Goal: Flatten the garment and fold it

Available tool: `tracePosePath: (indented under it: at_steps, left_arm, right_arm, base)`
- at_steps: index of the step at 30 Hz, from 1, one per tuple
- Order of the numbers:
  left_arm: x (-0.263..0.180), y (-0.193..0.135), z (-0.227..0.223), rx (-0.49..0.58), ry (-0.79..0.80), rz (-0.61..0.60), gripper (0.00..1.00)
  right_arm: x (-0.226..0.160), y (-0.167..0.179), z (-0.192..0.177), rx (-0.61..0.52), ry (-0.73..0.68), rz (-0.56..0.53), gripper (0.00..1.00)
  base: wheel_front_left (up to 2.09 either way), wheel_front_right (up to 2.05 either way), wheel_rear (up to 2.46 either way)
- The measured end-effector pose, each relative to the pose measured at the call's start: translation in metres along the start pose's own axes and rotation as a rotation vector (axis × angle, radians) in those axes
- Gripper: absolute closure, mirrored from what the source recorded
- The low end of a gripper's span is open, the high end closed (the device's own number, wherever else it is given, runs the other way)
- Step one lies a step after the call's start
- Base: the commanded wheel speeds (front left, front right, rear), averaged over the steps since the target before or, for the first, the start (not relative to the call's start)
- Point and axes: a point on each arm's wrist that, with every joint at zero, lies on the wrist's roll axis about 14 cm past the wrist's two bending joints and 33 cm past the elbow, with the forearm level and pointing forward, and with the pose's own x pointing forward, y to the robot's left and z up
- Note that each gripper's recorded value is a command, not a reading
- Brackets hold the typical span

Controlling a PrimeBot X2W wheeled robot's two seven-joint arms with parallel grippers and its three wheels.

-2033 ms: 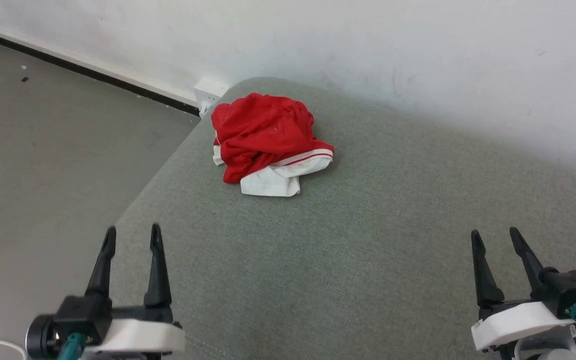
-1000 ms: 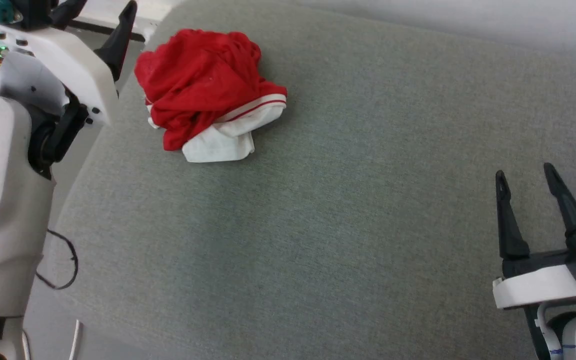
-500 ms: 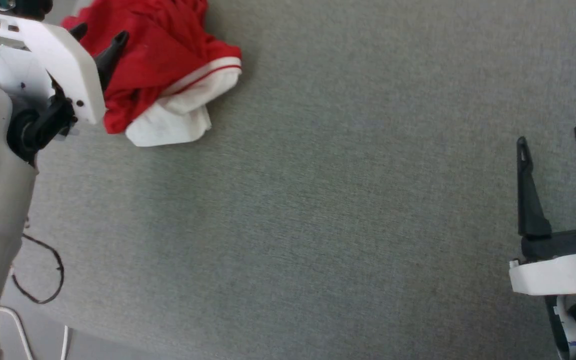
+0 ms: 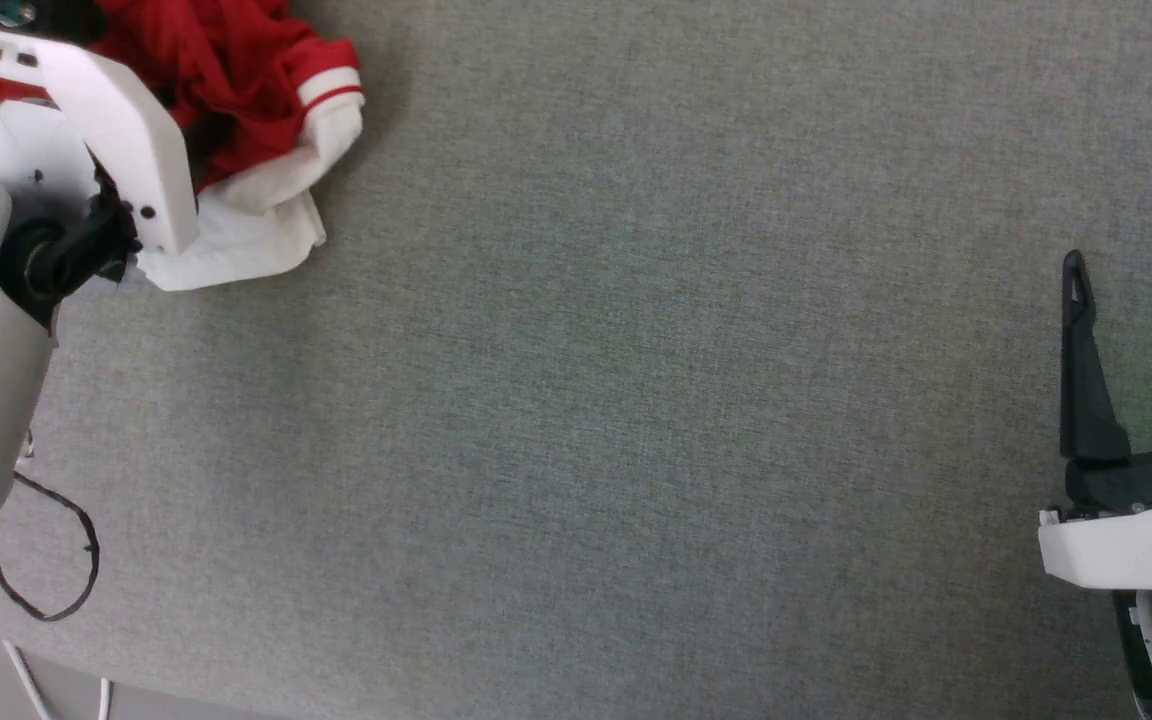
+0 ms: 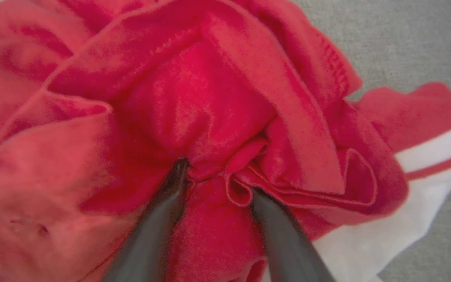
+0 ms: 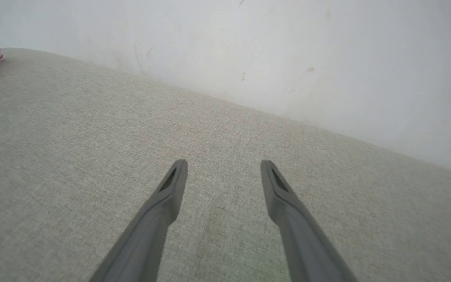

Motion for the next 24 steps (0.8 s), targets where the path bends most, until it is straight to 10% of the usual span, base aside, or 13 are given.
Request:
tracePosePath:
  at_steps: [24]
  left_arm:
    - [-0.114,0.009,0.121,-0.015,-0.480,-0.024,1.00]
  right_arm:
    - [-0.020,0.002,0.053,0.069,-0.145,-0.002,0.00]
  base:
    - [0.00,0.00,0.00]
